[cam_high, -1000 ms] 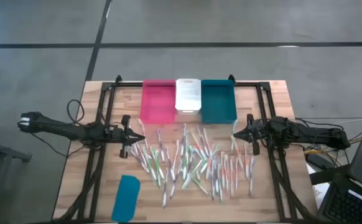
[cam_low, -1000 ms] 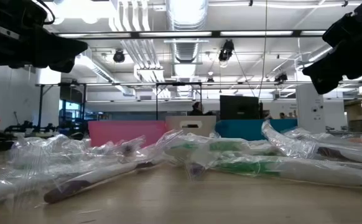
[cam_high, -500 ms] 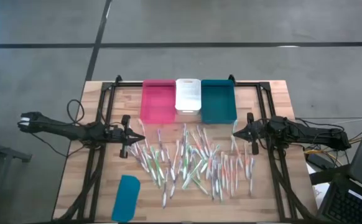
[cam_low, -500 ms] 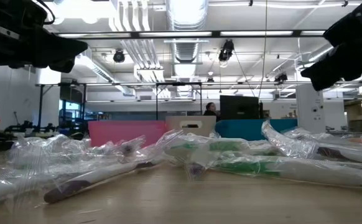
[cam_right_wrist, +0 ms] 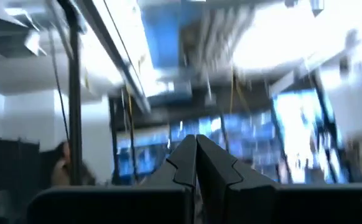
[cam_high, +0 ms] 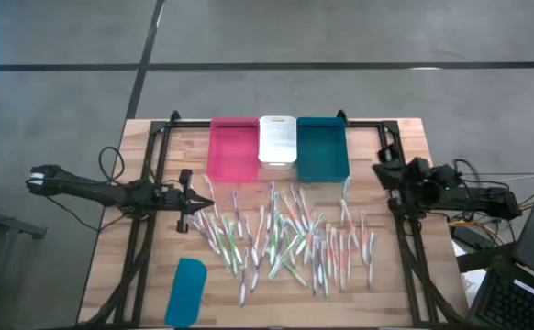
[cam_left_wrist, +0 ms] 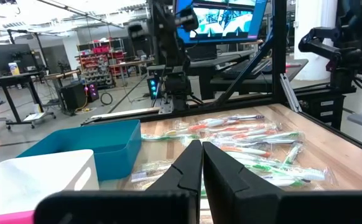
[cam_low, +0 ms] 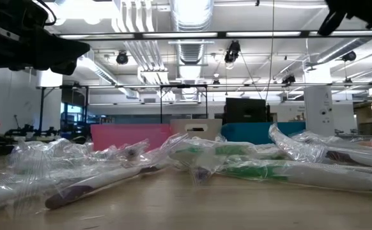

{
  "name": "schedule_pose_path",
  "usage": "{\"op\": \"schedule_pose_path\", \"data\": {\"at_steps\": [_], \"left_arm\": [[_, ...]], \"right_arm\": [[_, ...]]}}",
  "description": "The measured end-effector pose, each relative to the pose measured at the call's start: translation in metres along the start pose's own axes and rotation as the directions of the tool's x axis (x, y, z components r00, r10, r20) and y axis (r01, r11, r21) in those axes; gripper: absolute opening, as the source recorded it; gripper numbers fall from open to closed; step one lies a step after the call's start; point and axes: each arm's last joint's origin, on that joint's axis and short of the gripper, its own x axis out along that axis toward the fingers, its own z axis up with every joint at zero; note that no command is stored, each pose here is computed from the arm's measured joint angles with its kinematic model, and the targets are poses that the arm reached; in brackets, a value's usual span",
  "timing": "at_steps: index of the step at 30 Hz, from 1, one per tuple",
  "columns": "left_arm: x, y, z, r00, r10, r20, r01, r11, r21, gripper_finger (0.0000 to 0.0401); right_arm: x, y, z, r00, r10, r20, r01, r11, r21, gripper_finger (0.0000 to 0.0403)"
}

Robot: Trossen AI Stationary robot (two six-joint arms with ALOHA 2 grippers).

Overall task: Pick & Place Toothbrushes
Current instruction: Put the orange toothbrush into the blue bin

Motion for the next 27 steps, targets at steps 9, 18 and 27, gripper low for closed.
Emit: {"op": "schedule_pose_path", "data": {"at_steps": [9, 18, 27], "left_arm": [[0.0, 0.0, 0.0, 1.0, 0.0, 0.0, 0.0, 1.0, 0.0, 0.0018], [0.0, 0.0, 0.0, 1.0, 0.0, 0.0, 0.0, 1.0, 0.0, 0.0018], [0.0, 0.0, 0.0, 1.0, 0.0, 0.0, 0.0, 1.0, 0.0, 0.0018]], "right_arm": [[0.042, 0.001, 0.004, 0.986, -0.03, -0.164, 0.011, 0.993, -0.118, 0.0008], [0.11, -0.006, -0.013, 0.85, -0.193, -0.491, 0.147, 0.98, -0.131, 0.0008], [0.141, 0.003, -0.02, 0.304, -0.374, -0.876, 0.507, 0.842, -0.183, 0.0008]]}}
